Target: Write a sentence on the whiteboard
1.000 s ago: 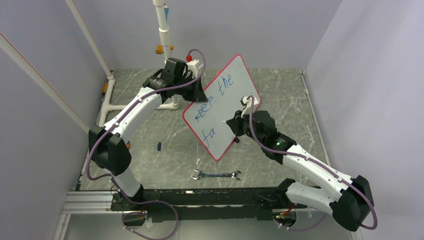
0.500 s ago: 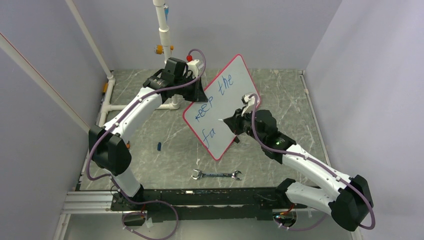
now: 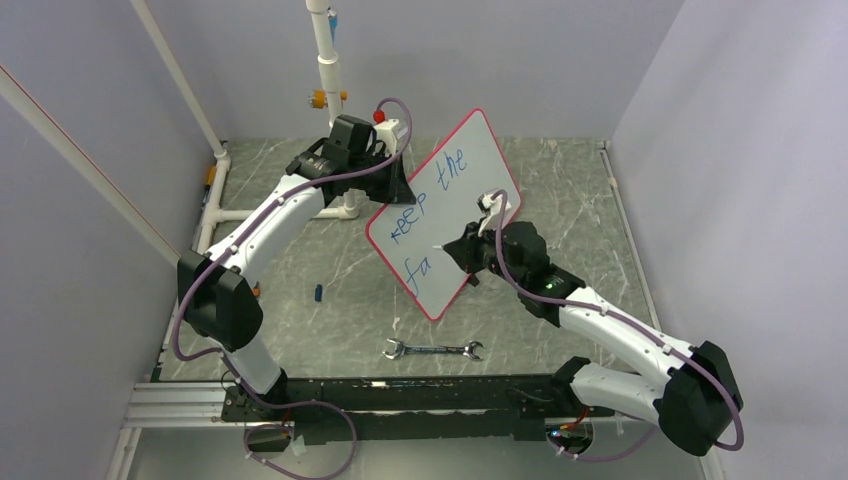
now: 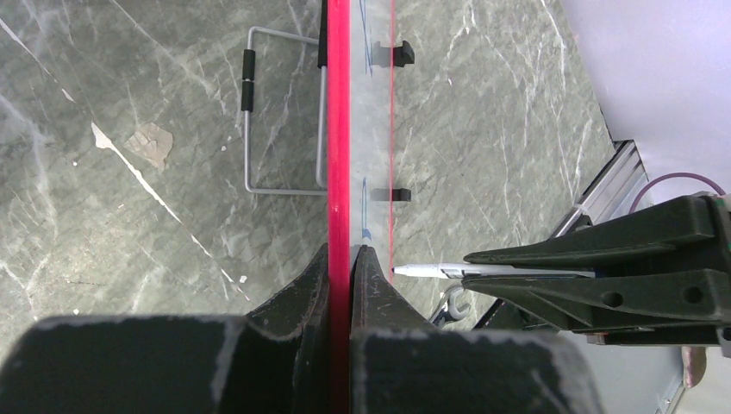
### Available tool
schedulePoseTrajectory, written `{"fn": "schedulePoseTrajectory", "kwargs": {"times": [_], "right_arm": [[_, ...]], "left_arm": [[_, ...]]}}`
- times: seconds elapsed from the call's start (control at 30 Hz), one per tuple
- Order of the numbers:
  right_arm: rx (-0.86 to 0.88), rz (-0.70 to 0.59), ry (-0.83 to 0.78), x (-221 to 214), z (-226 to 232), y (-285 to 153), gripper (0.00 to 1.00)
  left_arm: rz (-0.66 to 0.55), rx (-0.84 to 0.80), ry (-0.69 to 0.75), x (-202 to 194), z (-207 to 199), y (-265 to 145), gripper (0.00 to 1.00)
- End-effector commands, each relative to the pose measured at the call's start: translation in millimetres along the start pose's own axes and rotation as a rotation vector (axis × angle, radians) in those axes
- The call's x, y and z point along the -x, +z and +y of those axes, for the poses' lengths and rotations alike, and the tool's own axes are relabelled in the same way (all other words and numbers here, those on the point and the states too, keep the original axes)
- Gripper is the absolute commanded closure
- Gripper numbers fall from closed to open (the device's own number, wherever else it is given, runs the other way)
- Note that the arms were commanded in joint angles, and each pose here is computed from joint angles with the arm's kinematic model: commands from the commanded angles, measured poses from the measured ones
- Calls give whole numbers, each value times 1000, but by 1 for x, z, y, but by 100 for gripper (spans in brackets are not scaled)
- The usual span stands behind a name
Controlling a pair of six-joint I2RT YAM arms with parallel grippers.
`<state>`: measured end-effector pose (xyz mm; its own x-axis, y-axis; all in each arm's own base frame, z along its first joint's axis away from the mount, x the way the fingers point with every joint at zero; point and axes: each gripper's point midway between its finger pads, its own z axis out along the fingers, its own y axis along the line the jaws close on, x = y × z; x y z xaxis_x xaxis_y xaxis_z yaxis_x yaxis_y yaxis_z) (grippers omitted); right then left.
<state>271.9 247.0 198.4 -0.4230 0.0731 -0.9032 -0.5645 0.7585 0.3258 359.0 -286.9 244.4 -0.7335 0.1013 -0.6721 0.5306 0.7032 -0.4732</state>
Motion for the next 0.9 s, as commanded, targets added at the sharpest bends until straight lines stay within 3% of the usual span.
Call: {"fn": "schedulePoseTrajectory", "kwargs": {"times": [0.0, 0.87], "right_arm": [[24, -22, 14, 1, 3, 3, 100], [-56, 91, 11, -45, -20, 0, 100]], "left_arm": [[-15, 158, 129, 5, 32, 1, 100], [-15, 163, 130, 5, 32, 1, 100]]}}
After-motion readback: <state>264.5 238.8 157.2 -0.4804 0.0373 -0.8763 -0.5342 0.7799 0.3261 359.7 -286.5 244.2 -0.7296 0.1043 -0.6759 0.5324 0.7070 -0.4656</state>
